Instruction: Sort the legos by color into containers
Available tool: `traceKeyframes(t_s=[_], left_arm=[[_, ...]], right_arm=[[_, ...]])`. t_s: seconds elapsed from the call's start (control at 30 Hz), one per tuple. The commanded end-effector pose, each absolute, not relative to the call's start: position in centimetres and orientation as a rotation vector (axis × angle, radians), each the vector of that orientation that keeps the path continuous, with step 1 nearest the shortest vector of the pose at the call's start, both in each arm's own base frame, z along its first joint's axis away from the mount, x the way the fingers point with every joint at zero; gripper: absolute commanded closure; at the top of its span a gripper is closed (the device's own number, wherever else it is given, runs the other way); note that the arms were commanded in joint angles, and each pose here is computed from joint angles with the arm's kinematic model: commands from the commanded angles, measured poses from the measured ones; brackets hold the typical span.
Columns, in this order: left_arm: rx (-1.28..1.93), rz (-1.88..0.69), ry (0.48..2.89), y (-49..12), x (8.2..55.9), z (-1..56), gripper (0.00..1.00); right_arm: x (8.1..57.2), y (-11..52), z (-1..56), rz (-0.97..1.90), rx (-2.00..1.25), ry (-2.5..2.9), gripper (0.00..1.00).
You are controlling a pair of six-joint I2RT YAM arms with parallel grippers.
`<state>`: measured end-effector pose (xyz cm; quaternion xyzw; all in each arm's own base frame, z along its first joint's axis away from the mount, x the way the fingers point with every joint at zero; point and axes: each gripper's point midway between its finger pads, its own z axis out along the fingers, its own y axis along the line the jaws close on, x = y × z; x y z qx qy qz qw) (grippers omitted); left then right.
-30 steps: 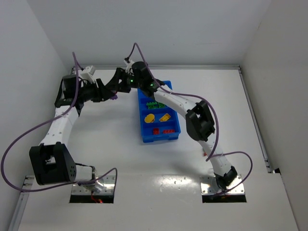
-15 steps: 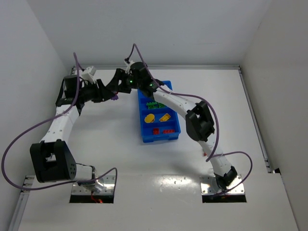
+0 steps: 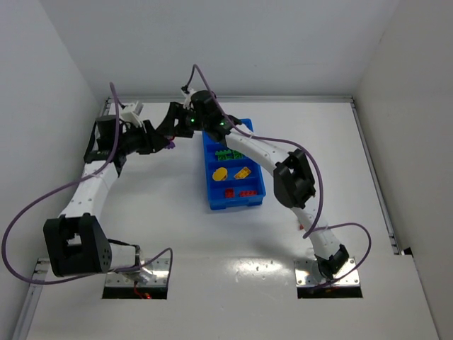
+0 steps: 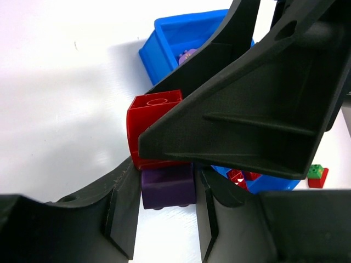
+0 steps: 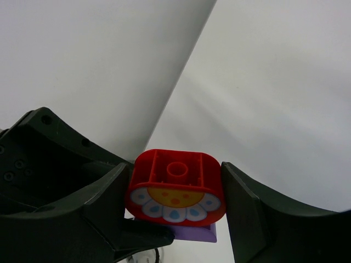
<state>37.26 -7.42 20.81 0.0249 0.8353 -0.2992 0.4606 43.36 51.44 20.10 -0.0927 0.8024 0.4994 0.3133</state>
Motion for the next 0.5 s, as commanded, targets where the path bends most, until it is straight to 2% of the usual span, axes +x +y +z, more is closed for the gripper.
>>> traceKeyframes(t_s=[0.0, 0.37, 0.47], left_arm=[[0.129, -0.837, 2.147, -10.1, 33.2, 19.4, 0.72], [0.246, -0.878, 2.137, -12.1, 30.9, 19.6, 0.72], [0.248, -0.862, 2.122, -12.0, 31.3, 20.3, 0.72]], right_arm=[[50.0, 48.2, 25.8, 1.229, -0.104, 1.884, 1.0], [51.6, 46.9, 24.9, 1.194, -0.095, 1.884, 1.0], [52.4, 44.7, 24.9, 1.145, -0.093, 1.891, 1.0]])
